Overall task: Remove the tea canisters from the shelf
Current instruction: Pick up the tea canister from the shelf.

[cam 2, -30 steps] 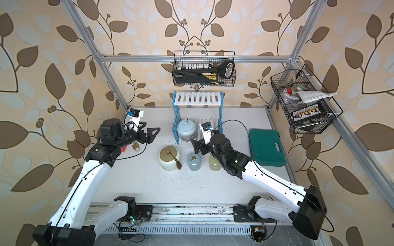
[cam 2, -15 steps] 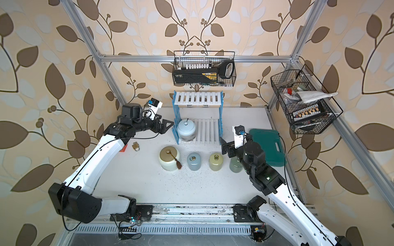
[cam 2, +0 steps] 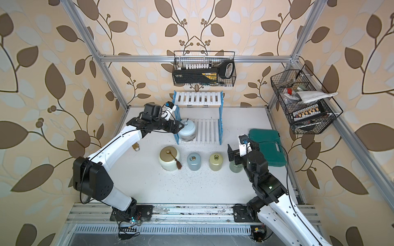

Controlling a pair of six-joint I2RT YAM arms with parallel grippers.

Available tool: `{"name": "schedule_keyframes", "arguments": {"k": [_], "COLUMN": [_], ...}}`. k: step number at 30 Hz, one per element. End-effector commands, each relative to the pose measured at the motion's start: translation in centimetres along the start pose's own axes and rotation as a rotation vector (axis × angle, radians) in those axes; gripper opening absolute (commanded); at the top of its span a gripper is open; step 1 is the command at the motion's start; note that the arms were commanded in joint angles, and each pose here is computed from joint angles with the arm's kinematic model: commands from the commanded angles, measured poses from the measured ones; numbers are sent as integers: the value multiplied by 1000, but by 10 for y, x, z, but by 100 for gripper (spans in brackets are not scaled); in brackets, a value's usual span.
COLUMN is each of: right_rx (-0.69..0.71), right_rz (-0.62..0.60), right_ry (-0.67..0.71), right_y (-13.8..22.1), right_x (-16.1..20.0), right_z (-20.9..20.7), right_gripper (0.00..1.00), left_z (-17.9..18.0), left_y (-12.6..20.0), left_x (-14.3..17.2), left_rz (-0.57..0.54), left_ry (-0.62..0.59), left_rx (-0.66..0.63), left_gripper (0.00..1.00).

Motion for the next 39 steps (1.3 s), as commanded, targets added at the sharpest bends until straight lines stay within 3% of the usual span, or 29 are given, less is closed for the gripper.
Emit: {"name": "schedule_keyframes", "arguments": {"k": [1,14,39], "right_rx": [43,103,97], "right_rz": [-64,-105,-109], "right_ry": [12,-16,-26], "right_y": [4,9,10], "right_x": [-7,-4,-2], "right_z": [-8,-23,-25], "right_gripper": [99,99,99], "left_z": [7,14,15], "left_y": [1,-46,-101], "left_x": [-23,-25,-6], "left_rz": [-60,-14,69], "left_ry": [-50,-76,-128], "left_rx": [-77,-112,-118], "left_gripper": [93,61,28]}}
Point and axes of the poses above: each gripper's point midway between its finger pads, its own y axis back along the fingers, its own z axis along the line the jaws close on, x = y × z, the point moved 4 cm from there along y, back along the fingers, and after that the axes turned 11 degrees about -y, right-handed, at the moved point
